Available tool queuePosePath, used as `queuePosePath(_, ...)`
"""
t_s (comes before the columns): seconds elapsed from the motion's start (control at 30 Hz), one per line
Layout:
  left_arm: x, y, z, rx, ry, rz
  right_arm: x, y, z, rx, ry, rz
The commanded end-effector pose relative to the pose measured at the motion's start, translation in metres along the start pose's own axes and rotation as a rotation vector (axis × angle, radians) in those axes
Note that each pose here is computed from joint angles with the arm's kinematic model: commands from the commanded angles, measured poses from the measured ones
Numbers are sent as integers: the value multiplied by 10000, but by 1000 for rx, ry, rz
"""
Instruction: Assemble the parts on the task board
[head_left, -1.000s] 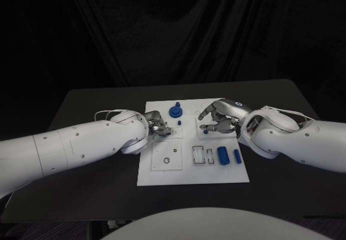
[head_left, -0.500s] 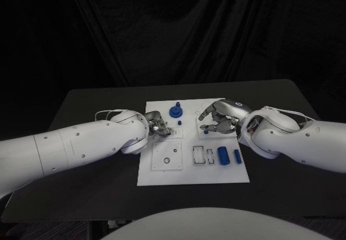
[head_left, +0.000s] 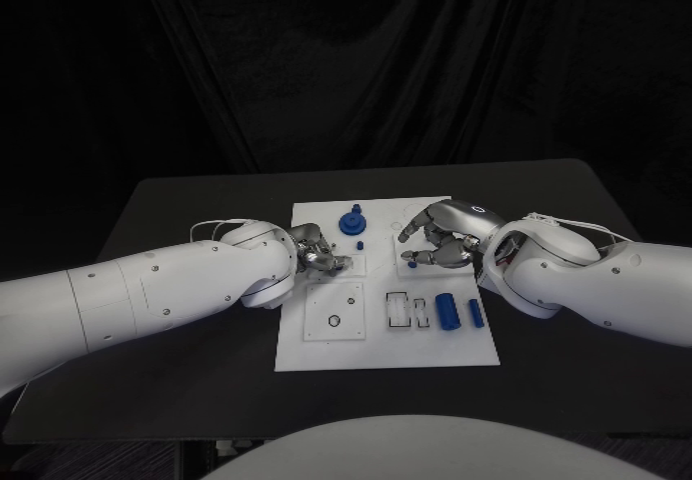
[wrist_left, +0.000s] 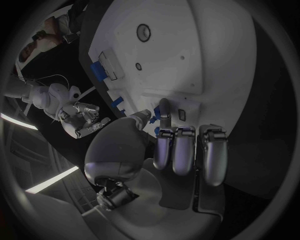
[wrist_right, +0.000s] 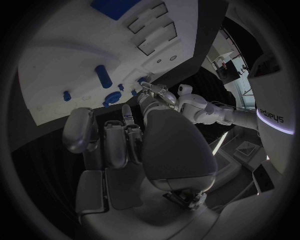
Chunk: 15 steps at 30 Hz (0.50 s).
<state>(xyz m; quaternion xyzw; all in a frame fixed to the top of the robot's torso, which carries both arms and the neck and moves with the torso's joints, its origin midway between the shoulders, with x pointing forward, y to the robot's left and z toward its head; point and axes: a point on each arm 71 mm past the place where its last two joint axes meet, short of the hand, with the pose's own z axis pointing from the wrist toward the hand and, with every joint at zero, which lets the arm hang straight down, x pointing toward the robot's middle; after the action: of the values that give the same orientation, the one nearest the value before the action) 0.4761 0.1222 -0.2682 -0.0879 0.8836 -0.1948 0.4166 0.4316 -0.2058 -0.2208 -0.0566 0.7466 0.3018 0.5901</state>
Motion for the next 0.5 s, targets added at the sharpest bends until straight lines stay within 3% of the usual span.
queuePosePath(0.03, 66, 34, 9, -14, 38, 17, 14, -20, -6, 24, 10, -1)
queuePosePath(0.5, 37, 76, 22, -17, 23, 9, 23, -22, -12, 31, 21, -1)
